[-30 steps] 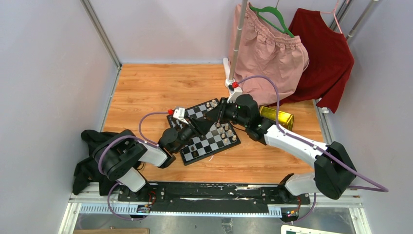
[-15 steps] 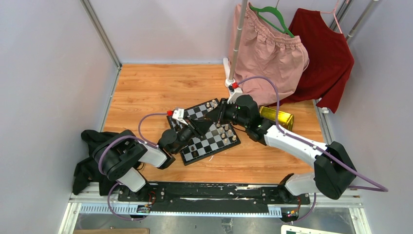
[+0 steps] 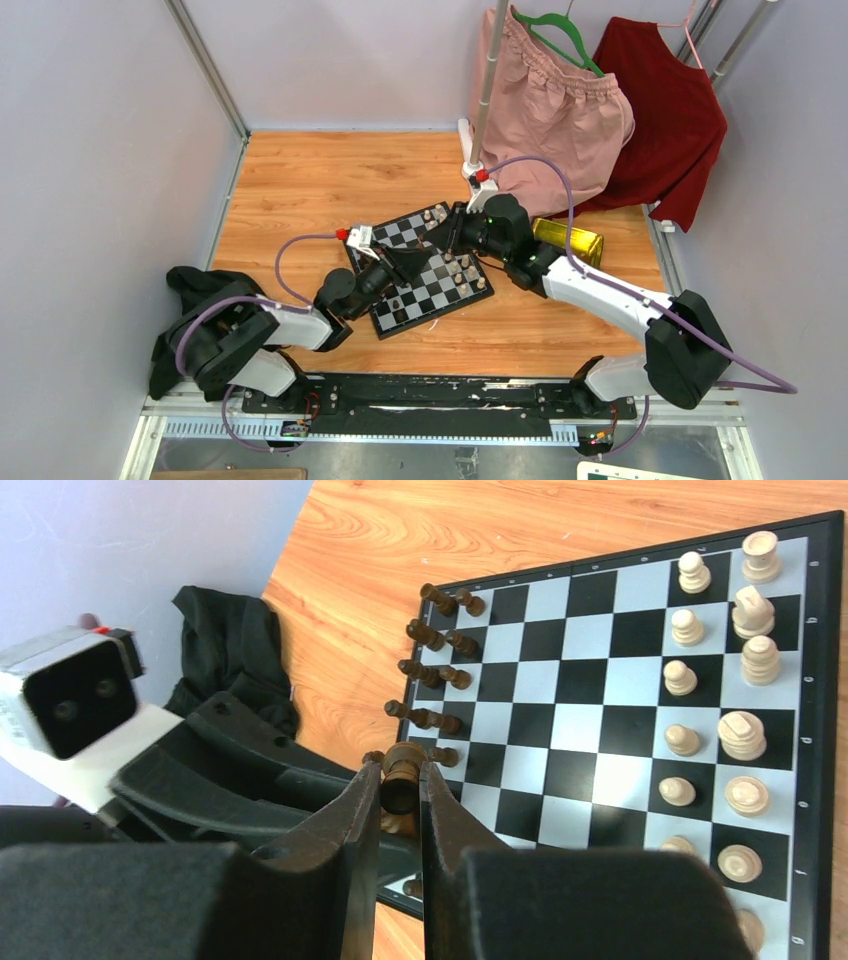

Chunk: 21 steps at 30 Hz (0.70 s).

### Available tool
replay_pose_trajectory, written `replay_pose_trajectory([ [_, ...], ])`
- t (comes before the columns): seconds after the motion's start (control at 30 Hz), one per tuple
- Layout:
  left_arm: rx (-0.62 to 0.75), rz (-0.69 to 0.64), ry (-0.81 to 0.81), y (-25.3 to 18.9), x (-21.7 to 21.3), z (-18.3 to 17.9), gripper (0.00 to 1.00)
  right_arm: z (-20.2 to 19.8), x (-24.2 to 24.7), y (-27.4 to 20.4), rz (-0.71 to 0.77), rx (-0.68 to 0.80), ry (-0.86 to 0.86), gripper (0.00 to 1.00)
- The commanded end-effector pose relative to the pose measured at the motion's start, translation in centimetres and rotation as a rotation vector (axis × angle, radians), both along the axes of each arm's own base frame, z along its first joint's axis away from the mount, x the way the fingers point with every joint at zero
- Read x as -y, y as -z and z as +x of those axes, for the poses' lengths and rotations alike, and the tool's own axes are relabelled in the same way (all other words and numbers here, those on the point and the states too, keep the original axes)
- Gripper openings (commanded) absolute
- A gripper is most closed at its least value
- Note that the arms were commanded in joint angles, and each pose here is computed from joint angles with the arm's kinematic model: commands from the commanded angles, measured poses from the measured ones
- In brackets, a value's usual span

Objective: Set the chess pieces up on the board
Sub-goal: Pick up the chess piece from the storage box, then place the chess piece on the chessboard.

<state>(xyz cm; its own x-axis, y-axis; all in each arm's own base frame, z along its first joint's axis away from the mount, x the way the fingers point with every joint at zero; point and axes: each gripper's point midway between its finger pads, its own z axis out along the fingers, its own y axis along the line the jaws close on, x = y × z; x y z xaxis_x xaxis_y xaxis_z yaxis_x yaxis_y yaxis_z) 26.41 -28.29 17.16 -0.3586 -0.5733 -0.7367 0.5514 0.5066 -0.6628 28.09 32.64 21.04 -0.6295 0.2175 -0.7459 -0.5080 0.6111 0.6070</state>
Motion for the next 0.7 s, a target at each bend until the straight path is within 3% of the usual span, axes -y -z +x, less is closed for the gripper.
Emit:
replay_pose_trajectory([
  [0.0, 0.018, 0.062, -0.033, -0.1, -1.4, -0.7, 0.13, 0.4, 0.2, -1.9, -0.046, 0.078, 0.004, 0.0],
  [0.37, -0.011, 0.205, -0.128, 0.2, -6.6, -3.1, 0.11, -0.6, 0.0, 0.0, -0.179, 0.077, -0.057, 0.0],
  [0.67, -0.016, 0.242, -0.287, -1.1, -11.4, -3.8, 0.08, -7.0, -3.5, 5.4, -0.515, 0.111, -0.227, 0.0],
])
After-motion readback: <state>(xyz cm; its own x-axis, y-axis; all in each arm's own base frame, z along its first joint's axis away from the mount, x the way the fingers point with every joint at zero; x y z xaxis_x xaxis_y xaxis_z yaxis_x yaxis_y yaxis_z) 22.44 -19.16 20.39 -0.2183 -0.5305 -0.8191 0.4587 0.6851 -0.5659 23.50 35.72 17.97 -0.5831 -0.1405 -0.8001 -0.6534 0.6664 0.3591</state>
